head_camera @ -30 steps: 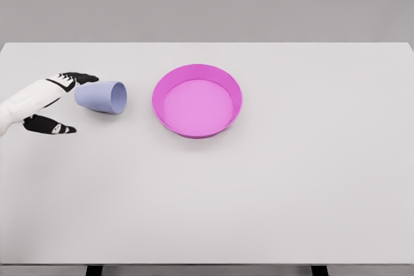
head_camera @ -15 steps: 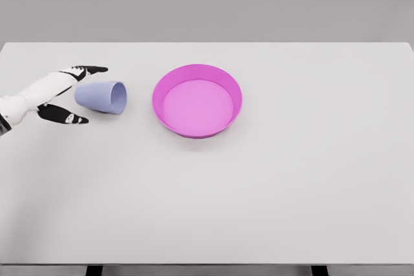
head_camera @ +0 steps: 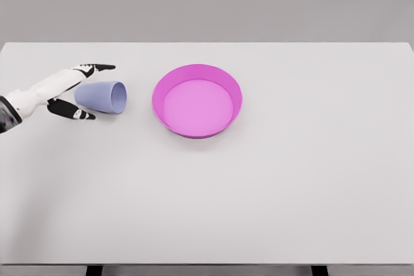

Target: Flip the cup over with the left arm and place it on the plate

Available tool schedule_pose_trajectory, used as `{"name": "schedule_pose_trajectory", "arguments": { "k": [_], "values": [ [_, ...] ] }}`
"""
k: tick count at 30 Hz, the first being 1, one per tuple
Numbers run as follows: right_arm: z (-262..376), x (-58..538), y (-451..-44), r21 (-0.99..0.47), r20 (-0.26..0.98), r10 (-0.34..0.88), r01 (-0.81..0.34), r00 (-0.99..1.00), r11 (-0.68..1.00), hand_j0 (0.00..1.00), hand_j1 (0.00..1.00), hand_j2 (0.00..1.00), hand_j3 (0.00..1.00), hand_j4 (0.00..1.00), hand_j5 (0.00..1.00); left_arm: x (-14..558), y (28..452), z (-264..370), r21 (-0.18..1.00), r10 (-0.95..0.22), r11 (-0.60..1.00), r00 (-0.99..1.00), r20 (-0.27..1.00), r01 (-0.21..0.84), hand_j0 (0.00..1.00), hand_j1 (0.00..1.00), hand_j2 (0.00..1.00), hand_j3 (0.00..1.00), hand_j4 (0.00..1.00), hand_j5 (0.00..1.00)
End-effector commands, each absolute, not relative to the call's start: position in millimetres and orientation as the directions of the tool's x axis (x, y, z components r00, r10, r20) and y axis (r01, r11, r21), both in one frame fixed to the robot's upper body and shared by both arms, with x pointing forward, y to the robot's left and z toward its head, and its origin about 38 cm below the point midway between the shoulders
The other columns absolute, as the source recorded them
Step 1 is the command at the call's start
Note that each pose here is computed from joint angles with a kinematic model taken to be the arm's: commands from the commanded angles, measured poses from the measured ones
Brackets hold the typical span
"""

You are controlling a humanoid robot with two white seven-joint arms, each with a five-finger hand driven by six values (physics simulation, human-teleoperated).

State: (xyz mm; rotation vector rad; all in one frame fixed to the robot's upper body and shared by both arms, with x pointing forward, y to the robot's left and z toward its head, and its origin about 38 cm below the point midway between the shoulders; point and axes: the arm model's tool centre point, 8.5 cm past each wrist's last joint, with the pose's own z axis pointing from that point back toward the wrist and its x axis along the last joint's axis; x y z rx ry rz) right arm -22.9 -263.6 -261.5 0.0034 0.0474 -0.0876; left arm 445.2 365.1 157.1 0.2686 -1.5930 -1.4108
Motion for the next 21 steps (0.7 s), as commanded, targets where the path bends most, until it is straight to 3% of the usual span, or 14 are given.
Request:
{"name": "schedule_pose_trajectory", "arguments": {
  "k": [1,7,21],
  "values": [
    [-261,-23,-264,0.001,-0.048,-0.087,0.087,0.995,0.996,1.0,1.0,1.0,1.0,1.0,1.0,446,360,148,0.842,-0.684,0.332,-0.506,0.526,0.426,1.0,1.0,1.0,1.0,1.0,1.0],
    [-261,-23,-264,0.001,-0.048,-0.087,0.087,0.995,0.996,1.0,1.0,1.0,1.0,1.0,1.0,452,345,138,0.826,-0.665,0.342,-0.505,0.55,0.449,1.0,1.0,1.0,1.0,1.0,1.0],
    [-261,-23,-264,0.001,-0.048,-0.087,0.087,0.995,0.996,1.0,1.0,1.0,1.0,1.0,1.0,460,354,123,0.81,-0.697,0.349,-0.447,0.56,0.471,1.0,1.0,1.0,1.0,1.0,1.0]
  ]
}}
